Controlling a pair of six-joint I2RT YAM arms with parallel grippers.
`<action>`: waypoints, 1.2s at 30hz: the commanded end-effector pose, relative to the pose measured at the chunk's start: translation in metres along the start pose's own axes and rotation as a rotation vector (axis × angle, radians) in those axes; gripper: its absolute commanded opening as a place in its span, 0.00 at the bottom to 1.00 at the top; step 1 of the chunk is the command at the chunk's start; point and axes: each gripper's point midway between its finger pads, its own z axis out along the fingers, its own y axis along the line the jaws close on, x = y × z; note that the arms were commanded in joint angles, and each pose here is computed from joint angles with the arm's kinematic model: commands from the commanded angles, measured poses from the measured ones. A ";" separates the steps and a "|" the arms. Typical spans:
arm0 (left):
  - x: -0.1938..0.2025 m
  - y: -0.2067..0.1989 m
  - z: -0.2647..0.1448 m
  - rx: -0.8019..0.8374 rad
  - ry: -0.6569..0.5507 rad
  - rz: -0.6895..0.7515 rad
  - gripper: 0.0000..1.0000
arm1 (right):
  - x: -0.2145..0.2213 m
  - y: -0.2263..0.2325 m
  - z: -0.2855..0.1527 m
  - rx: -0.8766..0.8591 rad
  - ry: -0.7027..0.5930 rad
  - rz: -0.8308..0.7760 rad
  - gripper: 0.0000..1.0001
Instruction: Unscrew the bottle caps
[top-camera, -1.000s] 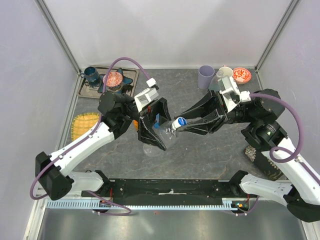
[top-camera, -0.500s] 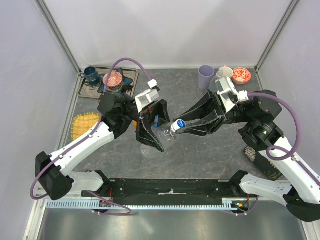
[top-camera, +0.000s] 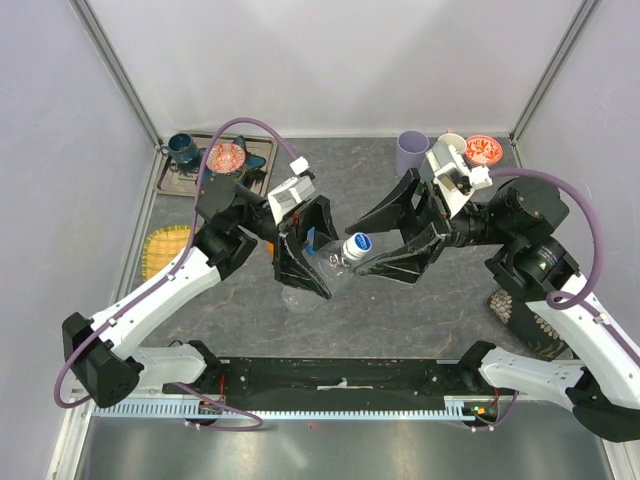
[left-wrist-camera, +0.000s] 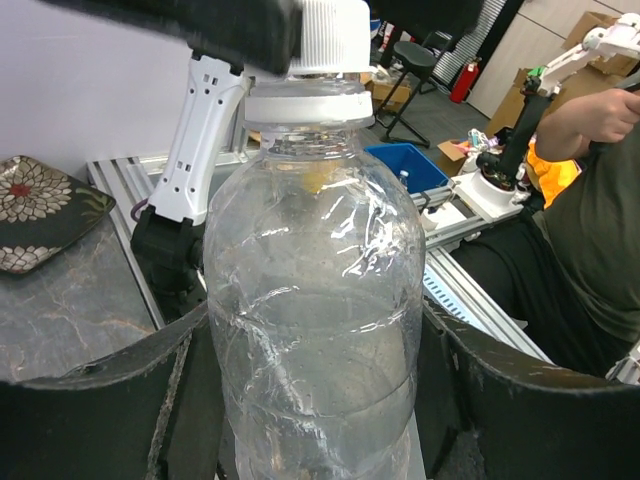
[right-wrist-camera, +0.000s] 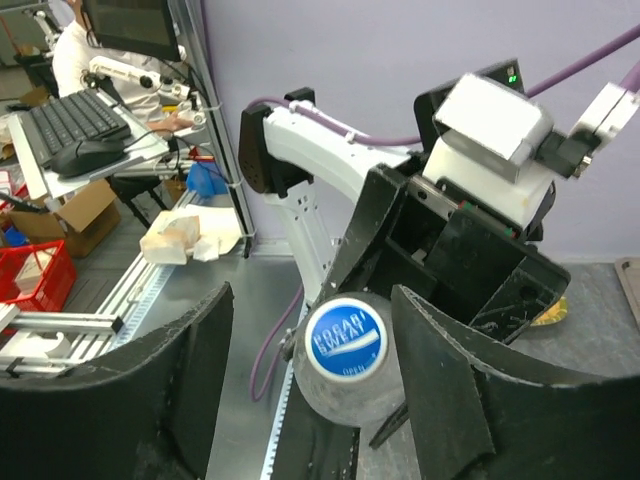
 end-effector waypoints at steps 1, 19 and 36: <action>-0.008 0.002 -0.002 -0.041 -0.015 0.063 0.31 | -0.023 -0.006 -0.001 0.082 -0.042 -0.034 0.76; -0.018 0.073 -0.028 -0.565 -0.111 0.190 0.32 | -0.061 -0.114 -0.054 0.837 -0.281 0.158 0.84; -0.015 0.139 -0.092 -1.317 -0.032 0.384 0.34 | -0.024 -0.155 -0.053 1.005 -0.200 0.345 0.87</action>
